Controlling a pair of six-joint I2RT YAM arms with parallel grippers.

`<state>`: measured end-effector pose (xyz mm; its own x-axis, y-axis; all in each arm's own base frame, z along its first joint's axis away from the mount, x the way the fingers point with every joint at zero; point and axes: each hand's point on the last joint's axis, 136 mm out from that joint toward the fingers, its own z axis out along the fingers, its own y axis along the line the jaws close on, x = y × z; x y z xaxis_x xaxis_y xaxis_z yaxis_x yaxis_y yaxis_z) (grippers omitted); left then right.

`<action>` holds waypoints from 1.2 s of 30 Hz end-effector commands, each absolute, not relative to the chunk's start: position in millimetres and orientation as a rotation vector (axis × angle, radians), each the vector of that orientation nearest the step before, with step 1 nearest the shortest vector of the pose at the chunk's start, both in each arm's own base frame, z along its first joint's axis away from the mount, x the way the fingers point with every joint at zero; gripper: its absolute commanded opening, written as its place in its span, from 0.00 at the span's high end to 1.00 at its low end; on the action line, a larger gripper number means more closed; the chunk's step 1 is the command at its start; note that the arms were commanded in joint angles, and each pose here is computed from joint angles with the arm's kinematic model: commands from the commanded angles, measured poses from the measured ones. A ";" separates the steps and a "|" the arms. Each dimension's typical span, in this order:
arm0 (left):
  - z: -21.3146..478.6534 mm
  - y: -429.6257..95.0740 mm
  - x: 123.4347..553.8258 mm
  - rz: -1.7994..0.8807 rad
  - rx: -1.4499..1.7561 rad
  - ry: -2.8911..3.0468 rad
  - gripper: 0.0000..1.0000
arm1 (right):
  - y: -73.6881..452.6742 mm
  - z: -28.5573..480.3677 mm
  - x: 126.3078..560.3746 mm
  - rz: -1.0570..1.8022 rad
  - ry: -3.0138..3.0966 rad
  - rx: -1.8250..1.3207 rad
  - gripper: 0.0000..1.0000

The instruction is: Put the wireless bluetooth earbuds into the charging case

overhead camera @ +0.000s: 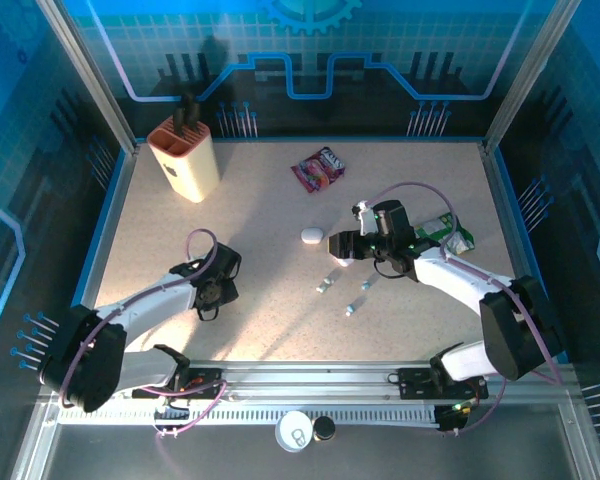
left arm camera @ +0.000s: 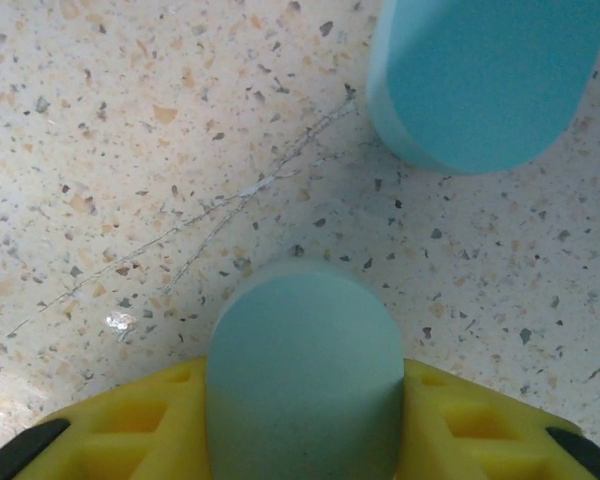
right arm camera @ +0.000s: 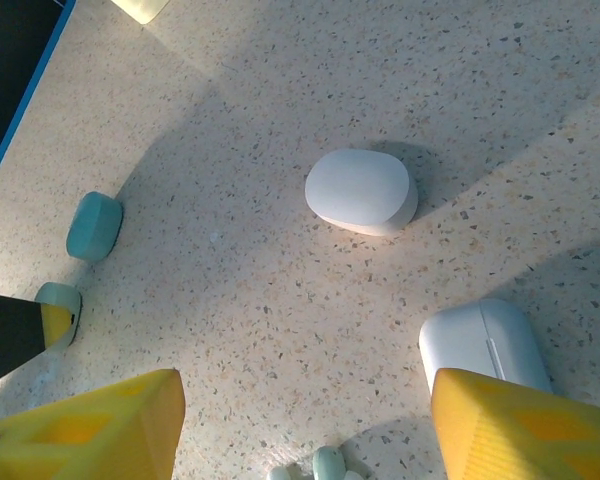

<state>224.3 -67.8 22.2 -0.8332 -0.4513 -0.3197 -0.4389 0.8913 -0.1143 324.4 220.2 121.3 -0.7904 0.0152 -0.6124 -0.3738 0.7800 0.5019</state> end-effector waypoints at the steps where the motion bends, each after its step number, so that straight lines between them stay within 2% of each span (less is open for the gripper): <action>1: 35.2 -88.8 234.9 -0.219 -0.528 2.696 0.58 | 220.8 136.6 325.8 0.854 2.310 -0.276 0.34; 7: 68.0 -147.2 257.2 -0.667 -0.229 2.522 0.60 | 219.1 141.5 319.9 0.875 2.293 -0.273 0.34; 18: 92.9 -200.1 268.0 -0.986 0.073 2.398 0.60 | 218.8 151.2 307.0 0.941 2.280 -0.273 0.34; 24: 105.8 -228.0 260.2 -1.164 0.254 2.310 0.59 | 225.7 150.0 301.1 1.026 2.293 -0.257 0.34; 29: 110.3 -240.6 264.8 -1.107 0.360 2.213 0.57 | 235.6 149.9 297.7 1.130 2.337 -0.225 0.34; 31: 96.8 -230.2 278.0 -0.985 0.250 2.306 0.62 | 235.3 146.5 297.4 1.128 2.351 -0.221 0.34; 36: 57.1 -187.8 283.2 -0.647 -0.109 2.563 0.62 | 234.5 142.4 297.1 1.115 2.368 -0.226 0.34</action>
<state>280.1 -216.4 76.0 -0.8545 -0.1078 -0.5082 0.2423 0.7826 -0.5735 294.3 233.0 138.0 -0.8493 0.0616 -0.5244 -0.3582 0.6623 0.6580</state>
